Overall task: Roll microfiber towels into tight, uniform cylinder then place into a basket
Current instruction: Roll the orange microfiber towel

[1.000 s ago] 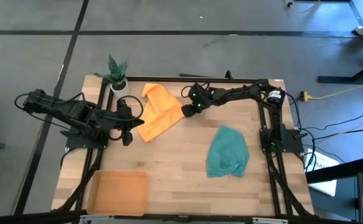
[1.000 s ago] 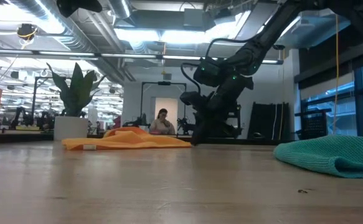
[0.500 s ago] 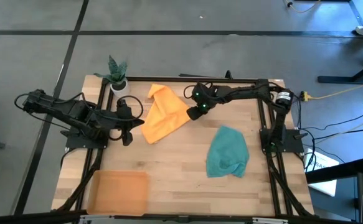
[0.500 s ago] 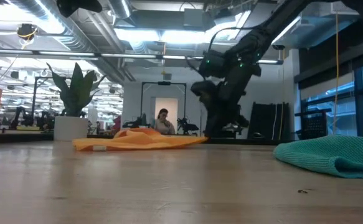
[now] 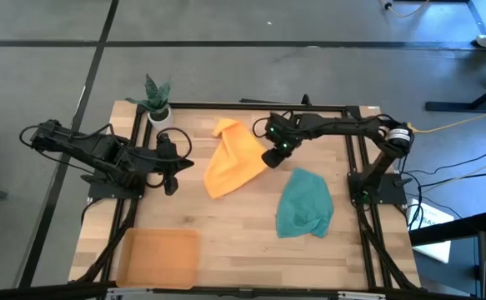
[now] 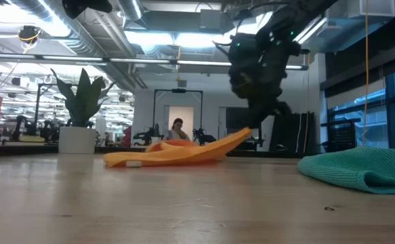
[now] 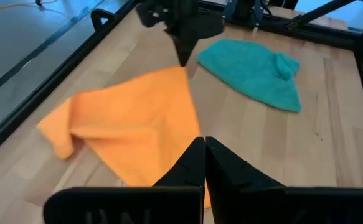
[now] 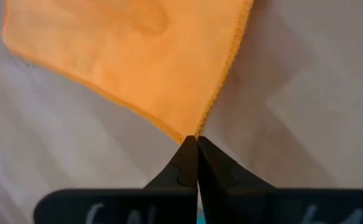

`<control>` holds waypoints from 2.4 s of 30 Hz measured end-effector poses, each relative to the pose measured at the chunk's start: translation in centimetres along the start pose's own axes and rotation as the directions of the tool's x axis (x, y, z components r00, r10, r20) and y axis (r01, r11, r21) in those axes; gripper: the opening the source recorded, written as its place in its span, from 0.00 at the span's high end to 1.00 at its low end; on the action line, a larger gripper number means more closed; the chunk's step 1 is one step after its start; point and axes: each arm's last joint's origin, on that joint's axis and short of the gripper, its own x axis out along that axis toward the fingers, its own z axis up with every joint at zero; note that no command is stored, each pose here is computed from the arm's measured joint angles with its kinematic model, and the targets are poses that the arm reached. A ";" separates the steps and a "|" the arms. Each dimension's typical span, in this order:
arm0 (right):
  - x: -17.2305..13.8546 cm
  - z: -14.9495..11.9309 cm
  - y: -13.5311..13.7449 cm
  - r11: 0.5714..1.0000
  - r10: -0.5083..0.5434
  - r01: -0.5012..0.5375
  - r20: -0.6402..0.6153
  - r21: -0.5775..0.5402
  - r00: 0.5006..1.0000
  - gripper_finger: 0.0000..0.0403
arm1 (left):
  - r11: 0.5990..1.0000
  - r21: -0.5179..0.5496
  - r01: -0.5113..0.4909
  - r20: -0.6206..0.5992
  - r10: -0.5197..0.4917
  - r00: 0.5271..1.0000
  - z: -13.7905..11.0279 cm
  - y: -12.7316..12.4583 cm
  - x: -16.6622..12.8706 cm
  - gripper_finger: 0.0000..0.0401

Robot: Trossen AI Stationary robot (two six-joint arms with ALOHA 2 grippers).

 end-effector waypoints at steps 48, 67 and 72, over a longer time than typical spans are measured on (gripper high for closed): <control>0.8 -1.8 1.5 0.998 -0.064 0.064 -0.018 0.012 0.998 1.00 | 0.979 0.179 0.096 -0.430 -0.010 0.903 -3.5 -4.0 10.4 0.83; 0.8 -1.7 1.6 0.999 -0.042 0.042 -0.005 0.032 0.999 1.00 | 0.871 0.421 0.252 -0.558 0.030 0.829 -7.5 -6.3 17.0 0.79; 0.8 -1.7 1.7 0.999 -0.037 0.037 -0.009 0.019 0.999 1.00 | 0.870 0.374 0.321 -0.601 -0.036 0.798 -9.0 -7.0 19.1 0.79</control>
